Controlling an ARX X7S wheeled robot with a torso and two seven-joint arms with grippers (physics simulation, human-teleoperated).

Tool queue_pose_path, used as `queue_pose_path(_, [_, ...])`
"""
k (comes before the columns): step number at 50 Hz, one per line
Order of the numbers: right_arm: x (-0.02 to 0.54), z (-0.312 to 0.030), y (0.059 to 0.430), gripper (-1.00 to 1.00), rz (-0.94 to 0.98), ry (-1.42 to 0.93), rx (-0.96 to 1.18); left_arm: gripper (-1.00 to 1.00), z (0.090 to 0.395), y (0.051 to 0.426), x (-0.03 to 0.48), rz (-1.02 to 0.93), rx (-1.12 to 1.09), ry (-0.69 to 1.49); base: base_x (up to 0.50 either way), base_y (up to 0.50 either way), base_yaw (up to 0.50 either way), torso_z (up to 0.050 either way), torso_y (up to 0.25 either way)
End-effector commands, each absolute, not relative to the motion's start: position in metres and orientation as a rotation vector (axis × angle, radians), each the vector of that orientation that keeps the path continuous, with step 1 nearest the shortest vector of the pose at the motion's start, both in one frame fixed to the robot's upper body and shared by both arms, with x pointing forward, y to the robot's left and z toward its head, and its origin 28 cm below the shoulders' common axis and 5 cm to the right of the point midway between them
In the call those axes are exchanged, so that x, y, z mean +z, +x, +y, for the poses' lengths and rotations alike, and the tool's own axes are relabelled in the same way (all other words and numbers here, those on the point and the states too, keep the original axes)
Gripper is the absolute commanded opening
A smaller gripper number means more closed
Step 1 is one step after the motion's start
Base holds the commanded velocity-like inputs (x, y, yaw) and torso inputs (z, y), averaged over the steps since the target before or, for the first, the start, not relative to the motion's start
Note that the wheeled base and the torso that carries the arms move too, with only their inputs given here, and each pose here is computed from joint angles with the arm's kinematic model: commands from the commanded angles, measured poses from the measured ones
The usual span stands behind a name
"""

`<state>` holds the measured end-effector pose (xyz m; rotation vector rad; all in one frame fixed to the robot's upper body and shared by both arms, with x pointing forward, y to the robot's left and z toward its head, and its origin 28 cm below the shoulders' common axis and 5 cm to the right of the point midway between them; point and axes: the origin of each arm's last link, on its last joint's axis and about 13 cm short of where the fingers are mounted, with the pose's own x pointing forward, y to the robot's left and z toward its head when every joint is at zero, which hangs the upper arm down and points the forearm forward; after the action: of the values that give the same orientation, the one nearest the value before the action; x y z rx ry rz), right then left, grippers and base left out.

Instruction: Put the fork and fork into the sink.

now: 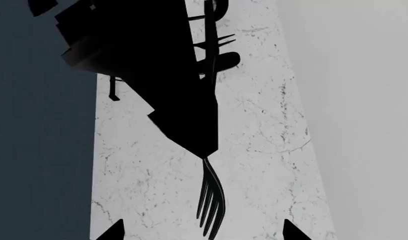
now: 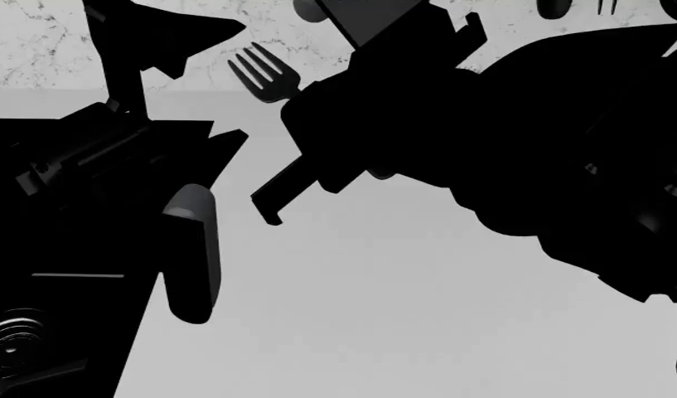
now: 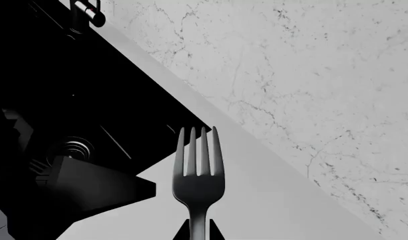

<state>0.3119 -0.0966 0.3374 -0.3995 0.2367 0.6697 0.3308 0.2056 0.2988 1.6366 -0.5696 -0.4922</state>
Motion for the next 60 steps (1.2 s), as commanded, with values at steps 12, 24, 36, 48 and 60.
queue_pose_path(12, [0.341,-0.095,0.303,-1.0,0.224,-0.419,0.687,1.0,0.206,0.335,0.293,-0.548,-0.487,1.669,0.0,0.0,0.0,0.0,0.0])
queue_pose_path(24, [0.341,-0.086,0.294,-1.0,0.215,-0.431,0.754,1.0,0.204,0.339,0.293,-0.599,-0.448,1.695,0.0,0.0,0.0,0.0,0.0])
queue_pose_path(36, [0.344,-0.083,0.29,-1.0,0.2,-0.439,0.779,1.0,0.204,0.34,0.29,-0.603,-0.459,1.723,0.0,0.0,0.0,0.0,0.0])
queue_pose_path(48, [0.348,-0.081,0.288,-1.0,0.191,-0.447,0.786,-1.0,0.206,0.337,0.285,-0.621,-0.494,1.736,0.0,0.0,0.0,0.0,0.0])
queue_pose_path(60, [0.362,-0.082,0.283,1.0,0.163,-0.401,0.774,-1.0,0.207,0.333,0.292,-0.67,-0.474,1.732,0.0,0.0,0.0,0.0,0.0])
